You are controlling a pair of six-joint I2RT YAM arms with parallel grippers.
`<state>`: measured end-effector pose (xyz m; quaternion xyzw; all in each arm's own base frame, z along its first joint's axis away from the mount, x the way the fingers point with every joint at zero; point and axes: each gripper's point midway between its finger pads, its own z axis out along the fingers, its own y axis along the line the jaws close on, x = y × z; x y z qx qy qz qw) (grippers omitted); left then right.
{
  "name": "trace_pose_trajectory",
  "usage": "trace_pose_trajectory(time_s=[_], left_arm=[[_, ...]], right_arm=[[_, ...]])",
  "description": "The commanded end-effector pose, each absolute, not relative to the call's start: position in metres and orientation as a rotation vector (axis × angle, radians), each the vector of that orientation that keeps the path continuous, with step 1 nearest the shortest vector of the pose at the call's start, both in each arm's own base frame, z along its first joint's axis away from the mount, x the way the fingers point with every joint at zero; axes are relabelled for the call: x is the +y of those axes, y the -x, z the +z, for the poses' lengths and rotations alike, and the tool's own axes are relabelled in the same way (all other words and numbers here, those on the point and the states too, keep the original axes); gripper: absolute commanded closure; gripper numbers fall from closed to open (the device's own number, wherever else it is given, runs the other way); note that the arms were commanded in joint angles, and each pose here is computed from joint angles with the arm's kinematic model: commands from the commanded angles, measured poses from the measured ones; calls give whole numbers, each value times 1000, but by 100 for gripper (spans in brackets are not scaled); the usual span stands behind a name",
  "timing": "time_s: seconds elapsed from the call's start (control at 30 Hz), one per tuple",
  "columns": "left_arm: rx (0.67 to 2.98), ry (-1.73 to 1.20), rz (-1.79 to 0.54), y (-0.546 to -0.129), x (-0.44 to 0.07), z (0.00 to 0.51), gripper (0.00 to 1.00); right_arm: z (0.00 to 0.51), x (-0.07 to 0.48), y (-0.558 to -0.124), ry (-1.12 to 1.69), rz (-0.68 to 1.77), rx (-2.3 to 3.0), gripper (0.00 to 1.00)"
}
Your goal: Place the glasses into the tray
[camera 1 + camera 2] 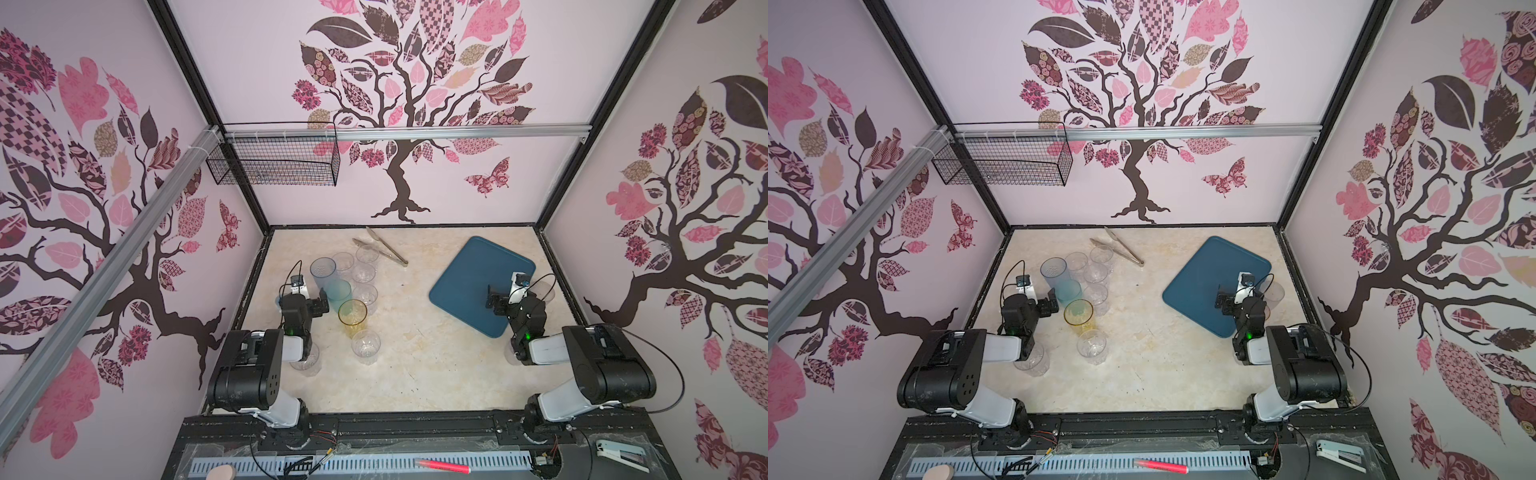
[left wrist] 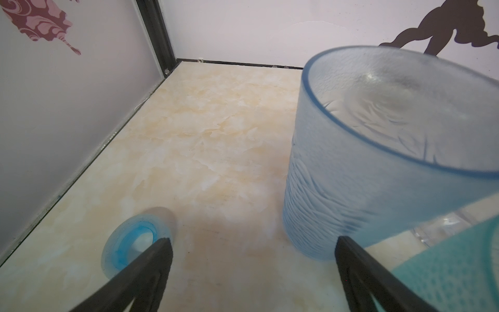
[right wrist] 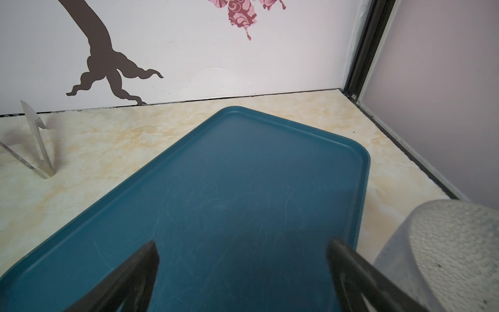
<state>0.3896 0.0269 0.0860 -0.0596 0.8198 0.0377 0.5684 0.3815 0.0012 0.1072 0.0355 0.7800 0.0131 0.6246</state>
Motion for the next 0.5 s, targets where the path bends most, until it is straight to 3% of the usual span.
trace_pose_trajectory(time_s=[0.0, 0.47], left_arm=[[1875, 135, 93, -401, 28, 102, 2], [1877, 138, 91, -401, 28, 101, 2]], right_arm=[[110, 3, -388, -84, 40, 1779, 1], [110, 3, -388, -90, 43, 1778, 0]])
